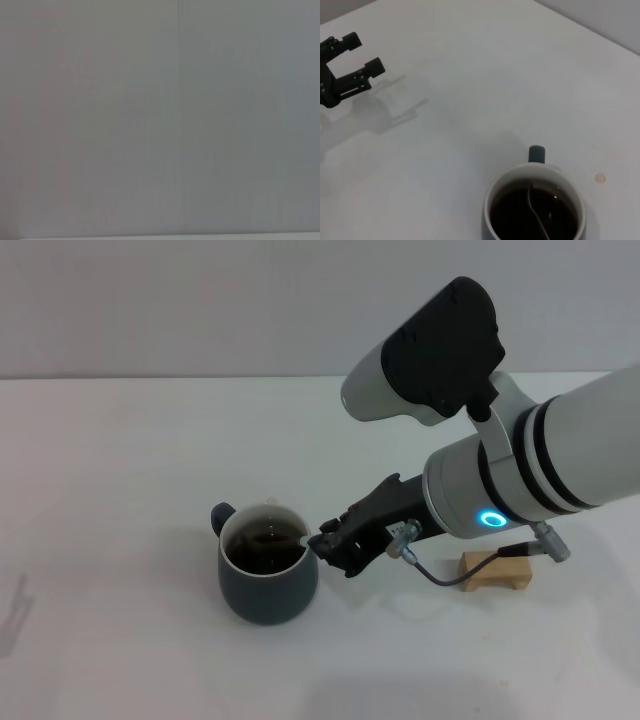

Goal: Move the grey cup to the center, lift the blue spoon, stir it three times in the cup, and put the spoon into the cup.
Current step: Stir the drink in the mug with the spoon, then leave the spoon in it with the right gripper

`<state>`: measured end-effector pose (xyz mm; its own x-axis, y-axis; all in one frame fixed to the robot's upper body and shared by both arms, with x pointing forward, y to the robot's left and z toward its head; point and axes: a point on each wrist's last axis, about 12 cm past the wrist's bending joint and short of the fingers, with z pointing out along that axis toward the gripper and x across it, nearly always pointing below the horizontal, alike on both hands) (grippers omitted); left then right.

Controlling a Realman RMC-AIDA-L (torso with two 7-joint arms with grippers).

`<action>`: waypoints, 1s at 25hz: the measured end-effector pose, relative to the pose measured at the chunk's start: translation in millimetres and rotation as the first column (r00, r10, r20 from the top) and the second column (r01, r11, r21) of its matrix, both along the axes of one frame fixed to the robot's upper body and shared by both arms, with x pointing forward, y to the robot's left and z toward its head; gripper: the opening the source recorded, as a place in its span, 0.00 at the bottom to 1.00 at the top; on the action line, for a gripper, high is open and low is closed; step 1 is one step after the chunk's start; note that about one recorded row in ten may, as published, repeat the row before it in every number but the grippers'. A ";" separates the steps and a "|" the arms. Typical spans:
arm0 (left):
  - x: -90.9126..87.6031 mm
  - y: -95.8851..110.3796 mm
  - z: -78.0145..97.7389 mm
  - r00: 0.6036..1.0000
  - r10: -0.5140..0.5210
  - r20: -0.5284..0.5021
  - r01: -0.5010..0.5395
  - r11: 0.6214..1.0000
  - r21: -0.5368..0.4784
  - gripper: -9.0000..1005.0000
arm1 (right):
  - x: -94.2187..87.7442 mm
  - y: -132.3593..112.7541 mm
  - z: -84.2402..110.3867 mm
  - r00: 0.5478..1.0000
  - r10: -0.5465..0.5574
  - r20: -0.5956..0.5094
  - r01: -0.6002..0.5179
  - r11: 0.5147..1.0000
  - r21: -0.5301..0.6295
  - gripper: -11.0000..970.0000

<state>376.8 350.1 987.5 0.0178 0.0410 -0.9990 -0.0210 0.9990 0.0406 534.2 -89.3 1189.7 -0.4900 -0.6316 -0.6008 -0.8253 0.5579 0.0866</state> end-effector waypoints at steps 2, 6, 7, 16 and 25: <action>0.0 0.0 0.0 1.000 0.000 0.000 0.000 1.000 0.000 0.86 | -1.9 -3.5 -1.2 1.000 -0.004 -0.012 0.004 1.000 -0.008 0.21; 0.3 -0.1 0.0 1.000 0.000 0.000 0.000 1.000 0.000 0.86 | -4.9 -6.8 -0.8 1.000 -0.006 -0.025 0.006 1.000 -0.015 0.22; 1.0 -0.2 0.0 1.000 -0.001 0.000 0.001 1.000 0.000 0.86 | -7.5 -8.2 0.3 1.000 -0.007 -0.029 0.007 1.000 -0.014 0.22; 3.7 -0.8 0.2 1.000 -0.005 0.000 0.005 1.000 0.000 0.86 | -15.3 -7.0 4.7 1.000 0.004 -0.026 -0.004 1.000 0.003 0.24; 4.3 -1.0 0.4 1.000 -0.006 0.001 0.006 1.000 0.000 0.86 | -5.7 4.5 -2.0 1.000 0.015 -0.017 -0.015 1.000 0.014 0.26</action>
<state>381.1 349.1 987.9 0.0189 0.0406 -0.9990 -0.0149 0.9991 0.0404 528.5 -84.8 1187.7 -0.4908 -0.6306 -0.6013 -0.8320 0.5442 0.1084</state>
